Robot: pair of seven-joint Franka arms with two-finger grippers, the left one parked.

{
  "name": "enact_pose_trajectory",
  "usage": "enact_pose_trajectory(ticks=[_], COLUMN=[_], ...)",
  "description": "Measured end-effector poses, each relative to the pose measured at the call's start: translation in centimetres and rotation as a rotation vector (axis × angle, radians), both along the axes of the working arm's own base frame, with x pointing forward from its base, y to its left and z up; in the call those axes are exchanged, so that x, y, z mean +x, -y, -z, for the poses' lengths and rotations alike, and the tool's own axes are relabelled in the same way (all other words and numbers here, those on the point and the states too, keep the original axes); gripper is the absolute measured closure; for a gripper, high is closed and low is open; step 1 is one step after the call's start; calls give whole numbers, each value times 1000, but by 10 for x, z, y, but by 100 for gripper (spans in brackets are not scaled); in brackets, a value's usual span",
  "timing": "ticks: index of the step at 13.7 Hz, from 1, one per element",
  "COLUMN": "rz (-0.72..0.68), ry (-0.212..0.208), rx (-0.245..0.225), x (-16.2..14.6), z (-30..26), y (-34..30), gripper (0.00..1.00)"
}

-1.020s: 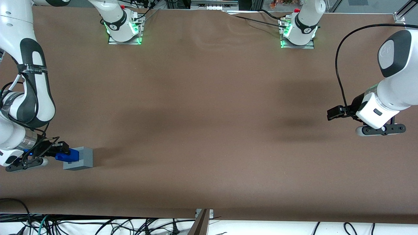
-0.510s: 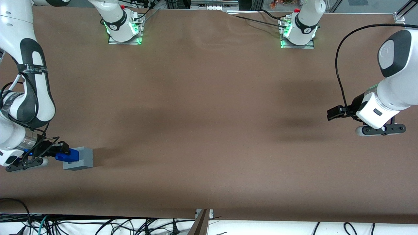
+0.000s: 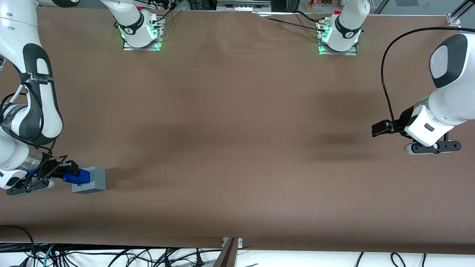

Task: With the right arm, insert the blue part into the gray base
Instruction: 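Lower the blue block into the gray base opening, pressing down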

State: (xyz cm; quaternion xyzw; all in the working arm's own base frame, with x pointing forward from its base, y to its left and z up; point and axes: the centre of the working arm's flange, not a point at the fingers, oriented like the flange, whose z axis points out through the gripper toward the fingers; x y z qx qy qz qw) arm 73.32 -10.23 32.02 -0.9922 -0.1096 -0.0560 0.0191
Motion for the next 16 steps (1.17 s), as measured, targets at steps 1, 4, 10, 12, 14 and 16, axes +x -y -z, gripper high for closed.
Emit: enact_pose_trajectory(ticks=[1, 4, 10, 12, 14, 16], rz=[-1, -5, -9, -9, -10, -12], ry=[0, 0, 1, 2, 2, 3], rx=[0, -3, -2, -2, -2, -1], x=[0, 0, 1, 1, 1, 2], z=[0, 0, -1, -1, -1, 0], y=[0, -1, -3, -3, -4, -5], gripper=[50, 50, 50, 50, 50, 50])
